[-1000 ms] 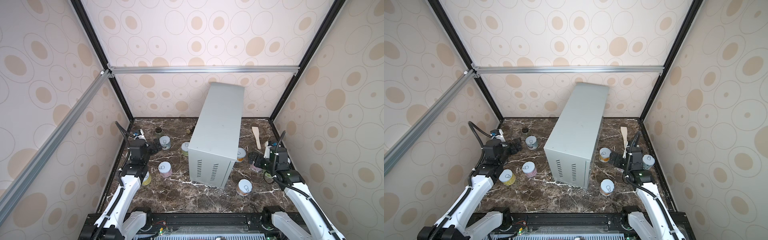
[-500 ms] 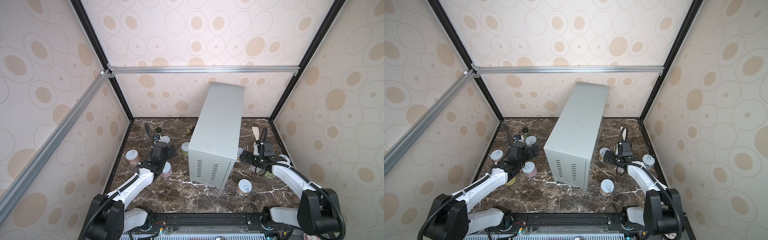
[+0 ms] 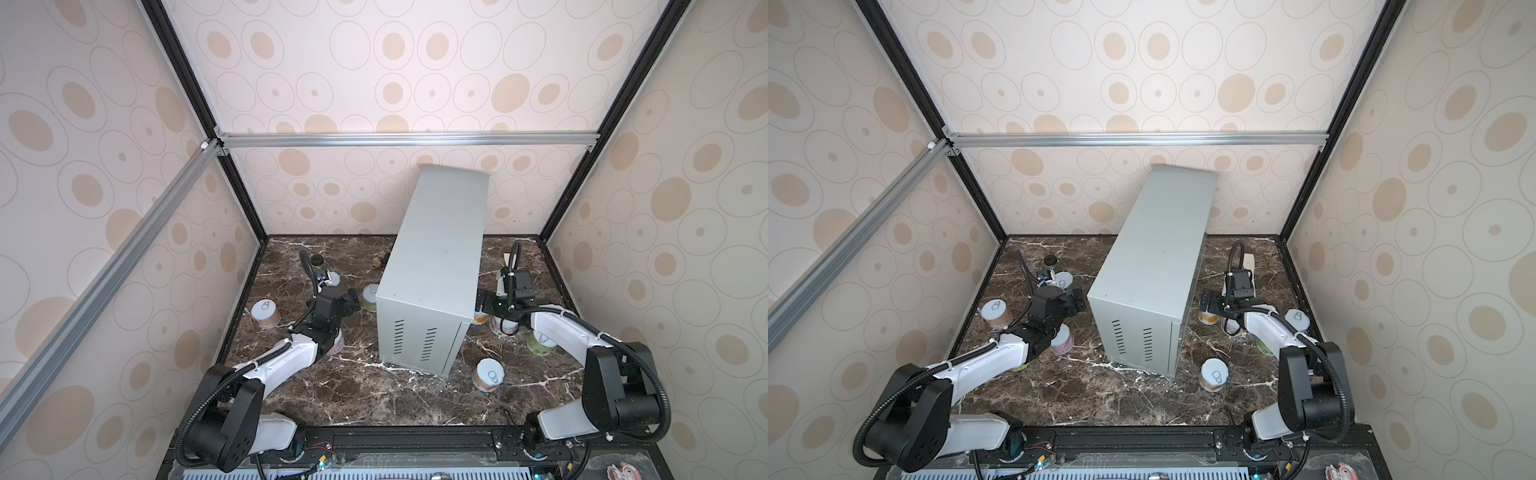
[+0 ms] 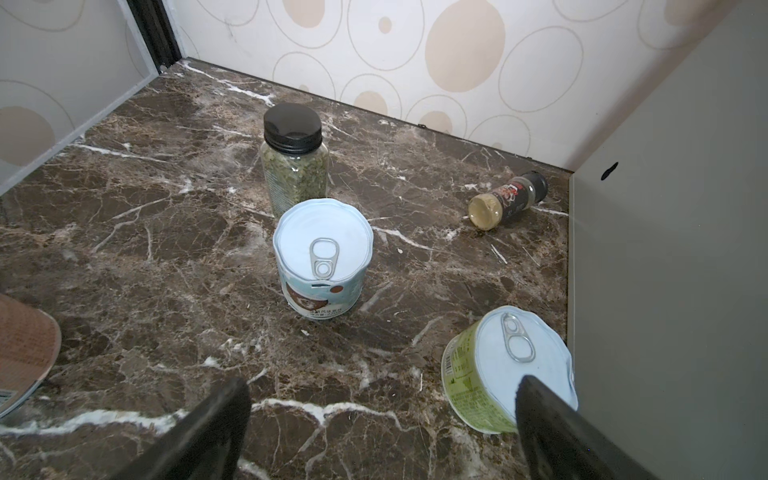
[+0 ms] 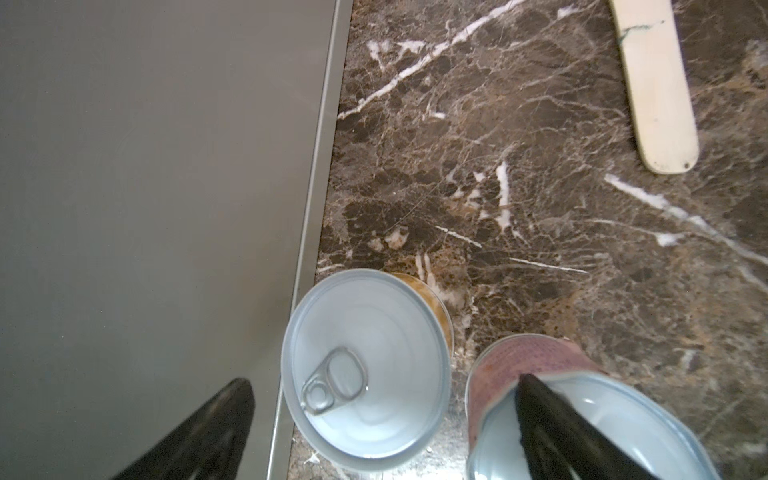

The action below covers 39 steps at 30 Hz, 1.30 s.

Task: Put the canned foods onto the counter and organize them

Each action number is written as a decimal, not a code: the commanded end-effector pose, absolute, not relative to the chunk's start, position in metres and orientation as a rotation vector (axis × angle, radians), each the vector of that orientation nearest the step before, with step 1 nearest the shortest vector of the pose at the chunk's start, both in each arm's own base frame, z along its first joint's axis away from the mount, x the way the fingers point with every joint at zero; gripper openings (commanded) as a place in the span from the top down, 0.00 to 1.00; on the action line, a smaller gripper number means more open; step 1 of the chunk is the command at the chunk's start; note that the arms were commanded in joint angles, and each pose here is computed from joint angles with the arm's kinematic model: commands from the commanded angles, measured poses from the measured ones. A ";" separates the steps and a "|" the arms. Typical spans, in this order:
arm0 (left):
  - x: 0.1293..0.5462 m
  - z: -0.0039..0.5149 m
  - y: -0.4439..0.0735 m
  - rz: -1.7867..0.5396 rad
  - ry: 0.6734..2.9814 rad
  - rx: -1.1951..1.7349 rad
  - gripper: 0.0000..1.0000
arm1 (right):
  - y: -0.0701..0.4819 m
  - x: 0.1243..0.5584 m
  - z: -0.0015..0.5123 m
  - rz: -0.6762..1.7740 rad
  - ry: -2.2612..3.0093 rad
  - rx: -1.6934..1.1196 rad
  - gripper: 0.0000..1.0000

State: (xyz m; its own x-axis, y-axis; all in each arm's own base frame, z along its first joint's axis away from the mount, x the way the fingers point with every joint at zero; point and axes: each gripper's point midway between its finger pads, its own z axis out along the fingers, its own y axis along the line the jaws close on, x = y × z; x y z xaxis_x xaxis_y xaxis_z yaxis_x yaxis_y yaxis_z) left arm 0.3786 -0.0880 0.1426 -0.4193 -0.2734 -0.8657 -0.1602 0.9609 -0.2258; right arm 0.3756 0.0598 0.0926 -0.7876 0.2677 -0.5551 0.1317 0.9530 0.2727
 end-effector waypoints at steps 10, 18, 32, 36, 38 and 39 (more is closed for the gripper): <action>0.376 0.153 -0.087 -0.148 1.936 -0.307 0.01 | 0.054 0.363 0.120 0.252 2.451 0.276 0.18; 0.375 0.150 -0.087 -0.150 1.943 -0.302 0.01 | 0.065 0.378 0.118 0.284 2.499 0.233 0.06; 0.374 0.148 -0.087 -0.153 1.939 -0.298 0.01 | 0.079 0.396 0.071 0.215 2.611 0.169 0.02; 0.374 0.148 -0.087 -0.155 1.938 -0.296 0.01 | 0.075 0.392 0.063 0.154 2.629 0.158 0.02; 0.373 0.148 -0.087 -0.157 1.937 -0.295 0.01 | 0.072 0.390 0.060 0.127 2.633 0.161 0.04; 0.373 0.149 -0.087 -0.160 1.934 -0.295 0.01 | 0.071 0.388 0.057 0.111 2.636 0.165 0.05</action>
State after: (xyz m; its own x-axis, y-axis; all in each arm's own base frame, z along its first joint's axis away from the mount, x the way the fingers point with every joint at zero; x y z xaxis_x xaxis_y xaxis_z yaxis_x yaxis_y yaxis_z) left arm 0.3727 -0.0859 0.1367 -0.3882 -0.2799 -0.8780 -0.1459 0.9594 -0.2413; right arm 0.3976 0.0791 0.0724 -0.8496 0.1578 -0.5032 0.0784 0.9814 0.1755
